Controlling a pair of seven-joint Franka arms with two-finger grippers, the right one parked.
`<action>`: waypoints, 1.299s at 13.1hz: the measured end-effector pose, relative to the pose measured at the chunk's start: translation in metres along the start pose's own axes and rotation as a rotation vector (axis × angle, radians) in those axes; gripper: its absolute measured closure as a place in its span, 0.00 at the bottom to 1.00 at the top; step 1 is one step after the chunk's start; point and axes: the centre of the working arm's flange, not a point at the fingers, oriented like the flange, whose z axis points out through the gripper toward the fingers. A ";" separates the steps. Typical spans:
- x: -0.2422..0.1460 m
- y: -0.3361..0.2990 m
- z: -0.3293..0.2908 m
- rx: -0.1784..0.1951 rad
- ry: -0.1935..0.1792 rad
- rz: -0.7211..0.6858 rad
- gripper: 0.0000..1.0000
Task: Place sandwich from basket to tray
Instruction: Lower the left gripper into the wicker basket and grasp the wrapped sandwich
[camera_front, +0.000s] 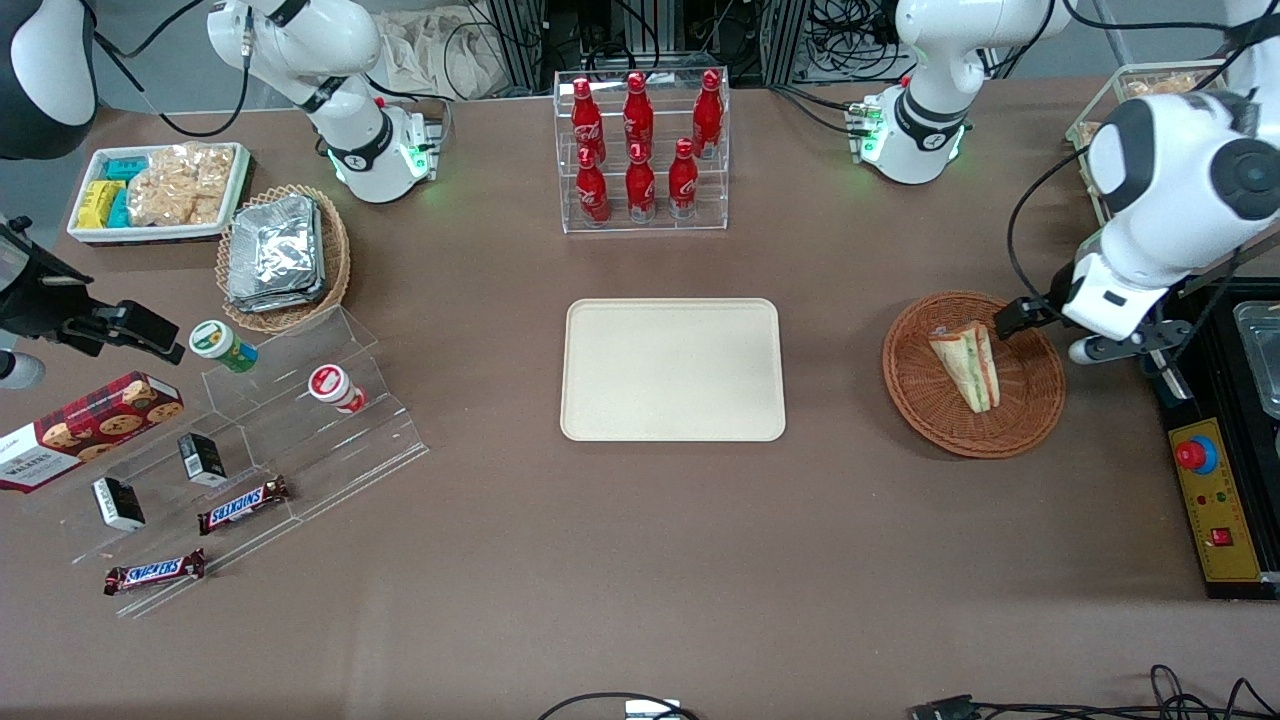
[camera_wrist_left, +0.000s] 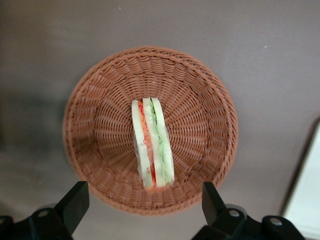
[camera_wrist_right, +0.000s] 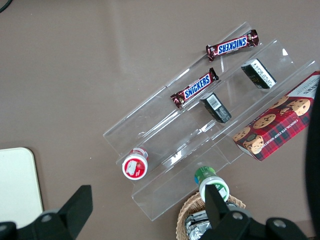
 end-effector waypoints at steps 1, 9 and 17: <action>-0.008 -0.001 0.022 -0.003 0.017 -0.001 0.00; -0.021 -0.004 0.114 -0.010 0.033 -0.005 0.00; -0.029 -0.005 0.139 -0.013 0.041 -0.016 0.19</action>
